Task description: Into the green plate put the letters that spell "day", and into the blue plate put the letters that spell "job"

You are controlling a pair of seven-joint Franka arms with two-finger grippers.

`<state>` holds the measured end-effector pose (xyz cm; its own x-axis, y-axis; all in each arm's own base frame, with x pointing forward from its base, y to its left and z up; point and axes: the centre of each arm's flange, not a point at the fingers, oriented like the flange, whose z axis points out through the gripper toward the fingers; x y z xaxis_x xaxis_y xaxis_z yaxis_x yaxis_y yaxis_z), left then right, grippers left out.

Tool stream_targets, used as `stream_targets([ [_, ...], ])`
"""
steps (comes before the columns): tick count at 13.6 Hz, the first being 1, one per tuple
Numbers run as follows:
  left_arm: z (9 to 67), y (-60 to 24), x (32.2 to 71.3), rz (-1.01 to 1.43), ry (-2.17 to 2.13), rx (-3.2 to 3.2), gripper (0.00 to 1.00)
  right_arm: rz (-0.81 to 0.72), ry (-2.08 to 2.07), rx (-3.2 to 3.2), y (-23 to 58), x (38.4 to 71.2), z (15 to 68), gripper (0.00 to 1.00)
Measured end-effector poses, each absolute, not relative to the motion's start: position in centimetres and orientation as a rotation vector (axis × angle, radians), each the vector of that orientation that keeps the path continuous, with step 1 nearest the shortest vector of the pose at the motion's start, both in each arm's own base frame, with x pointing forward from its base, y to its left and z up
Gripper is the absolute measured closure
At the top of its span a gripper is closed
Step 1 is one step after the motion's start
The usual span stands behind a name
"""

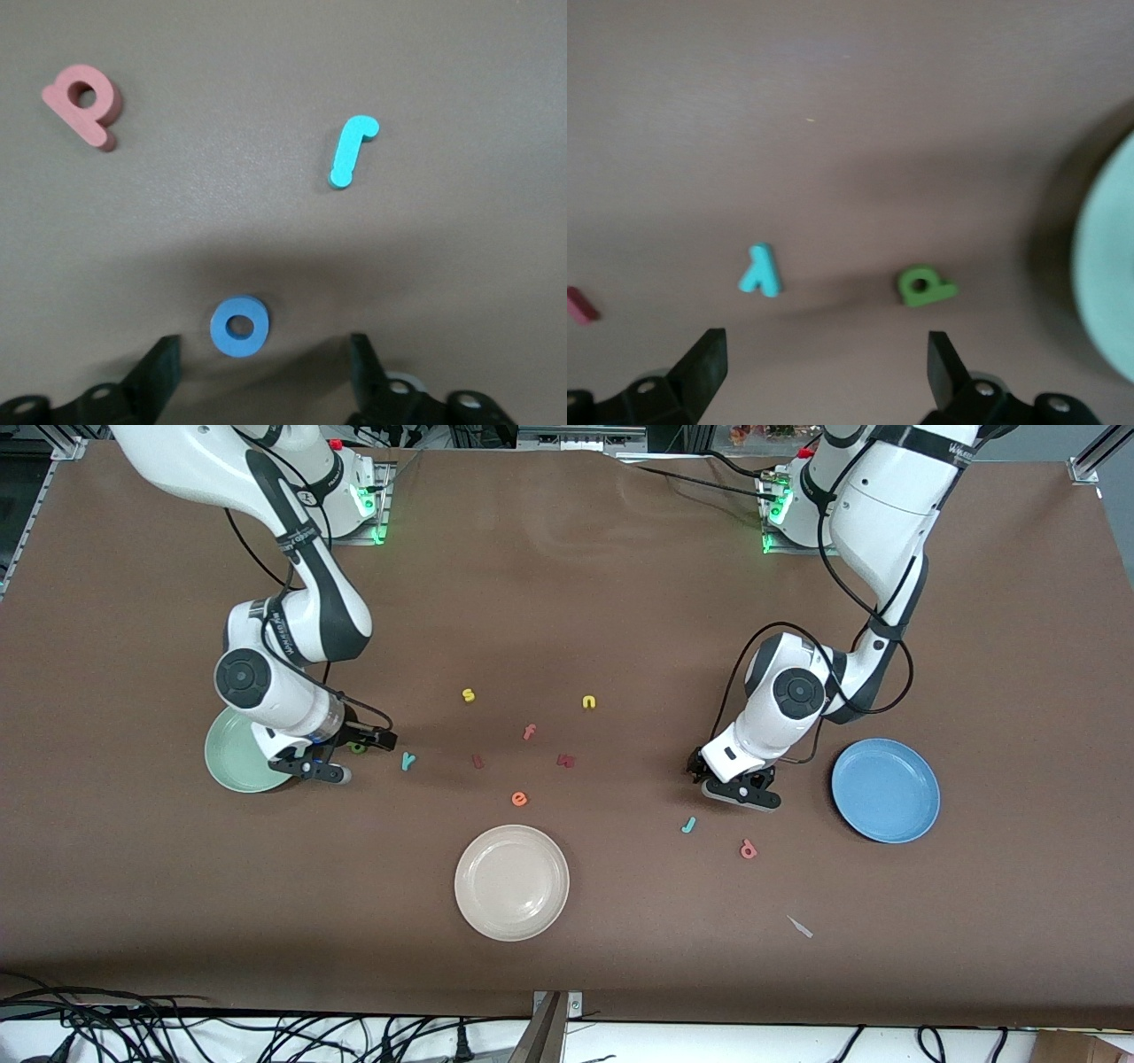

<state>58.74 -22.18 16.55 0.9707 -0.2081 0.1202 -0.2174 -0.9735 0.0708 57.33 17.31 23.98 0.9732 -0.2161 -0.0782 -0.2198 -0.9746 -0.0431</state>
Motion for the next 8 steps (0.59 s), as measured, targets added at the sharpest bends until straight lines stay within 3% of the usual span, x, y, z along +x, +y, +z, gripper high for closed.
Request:
stream_targets([
  [1,16.6,-22.1,58.8,0.175,-0.330,3.036,0.28,0.098,0.360,-3.065,18.4,57.3,23.6,0.00],
  [2,16.6,-22.1,58.9,0.176,-0.330,3.036,0.28,0.083,0.379,-3.059,19.3,57.4,23.0,0.00],
  [5,17.0,-22.2,59.1,0.189,-0.339,3.033,0.63,0.063,0.403,-3.052,21.2,57.7,20.9,0.00],
  [8,17.3,-22.3,59.2,0.198,-0.342,3.031,0.71,0.073,0.402,-3.054,21.6,58.2,19.7,0.01],
])
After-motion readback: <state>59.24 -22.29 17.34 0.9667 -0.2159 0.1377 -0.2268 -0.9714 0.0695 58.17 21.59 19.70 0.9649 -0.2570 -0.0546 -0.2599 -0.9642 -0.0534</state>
